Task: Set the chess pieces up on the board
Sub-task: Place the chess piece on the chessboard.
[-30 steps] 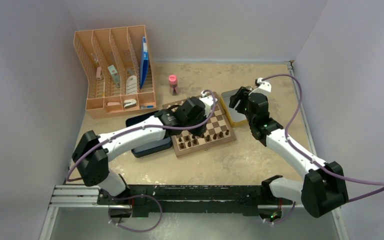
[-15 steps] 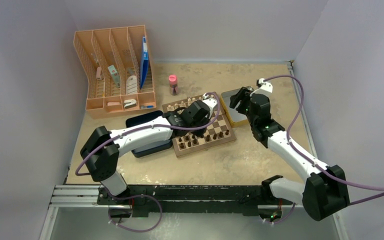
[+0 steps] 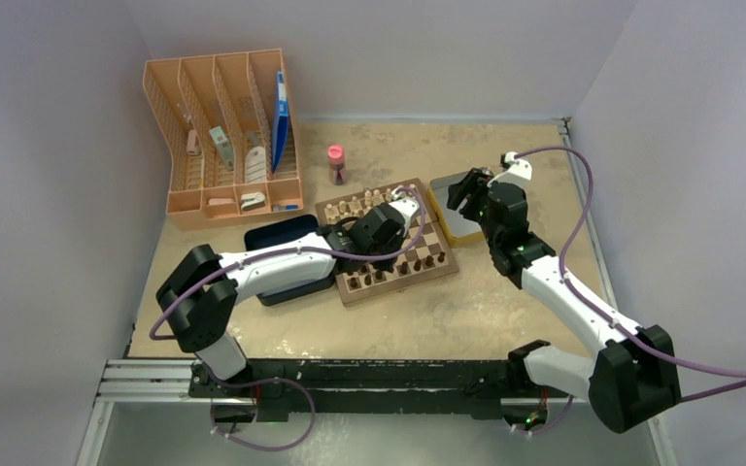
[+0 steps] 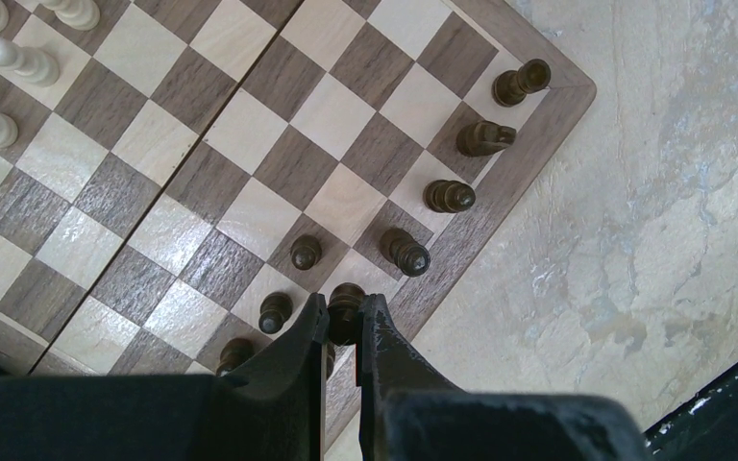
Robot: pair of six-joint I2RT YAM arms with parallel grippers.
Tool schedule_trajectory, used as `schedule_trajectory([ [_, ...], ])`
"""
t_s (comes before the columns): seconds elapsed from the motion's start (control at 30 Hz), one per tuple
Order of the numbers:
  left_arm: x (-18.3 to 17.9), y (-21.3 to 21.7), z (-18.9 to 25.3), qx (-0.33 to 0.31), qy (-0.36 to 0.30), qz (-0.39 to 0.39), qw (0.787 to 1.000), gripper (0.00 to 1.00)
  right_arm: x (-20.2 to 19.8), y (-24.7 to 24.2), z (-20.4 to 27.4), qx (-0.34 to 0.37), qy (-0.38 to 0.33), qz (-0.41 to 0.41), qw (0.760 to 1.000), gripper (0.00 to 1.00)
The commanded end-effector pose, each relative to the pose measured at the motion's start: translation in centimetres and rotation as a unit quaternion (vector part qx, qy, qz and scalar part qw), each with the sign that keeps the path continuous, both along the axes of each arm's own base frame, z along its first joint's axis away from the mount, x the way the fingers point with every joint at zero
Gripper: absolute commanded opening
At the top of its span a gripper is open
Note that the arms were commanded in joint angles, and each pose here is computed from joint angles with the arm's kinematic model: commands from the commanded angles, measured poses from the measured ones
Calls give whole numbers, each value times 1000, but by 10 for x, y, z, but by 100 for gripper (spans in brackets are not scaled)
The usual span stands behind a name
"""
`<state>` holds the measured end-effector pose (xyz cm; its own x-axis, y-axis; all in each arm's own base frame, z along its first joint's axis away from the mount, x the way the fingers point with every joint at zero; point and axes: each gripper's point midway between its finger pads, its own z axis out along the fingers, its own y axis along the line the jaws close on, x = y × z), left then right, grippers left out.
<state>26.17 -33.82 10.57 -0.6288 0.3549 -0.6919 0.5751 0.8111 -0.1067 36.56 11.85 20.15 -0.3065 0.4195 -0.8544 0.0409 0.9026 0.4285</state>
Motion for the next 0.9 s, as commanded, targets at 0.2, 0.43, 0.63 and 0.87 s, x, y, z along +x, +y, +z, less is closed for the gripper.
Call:
schedule_trajectory([
  [0.2,7,-10,10,-28,-37,-14,999,0,3,2,18,7,-32,9,999,69],
  [0.43,6,-9,5,-24,-36,-17,999,2,3,4,17,7,-31,13,999,69],
  [0.63,4,-11,5,-31,-39,-26,998,4,3,6,18,7,-32,19,999,69],
  [0.87,2,-13,3,-30,-39,-33,998,7,3,6,18,7,-33,21,999,69],
])
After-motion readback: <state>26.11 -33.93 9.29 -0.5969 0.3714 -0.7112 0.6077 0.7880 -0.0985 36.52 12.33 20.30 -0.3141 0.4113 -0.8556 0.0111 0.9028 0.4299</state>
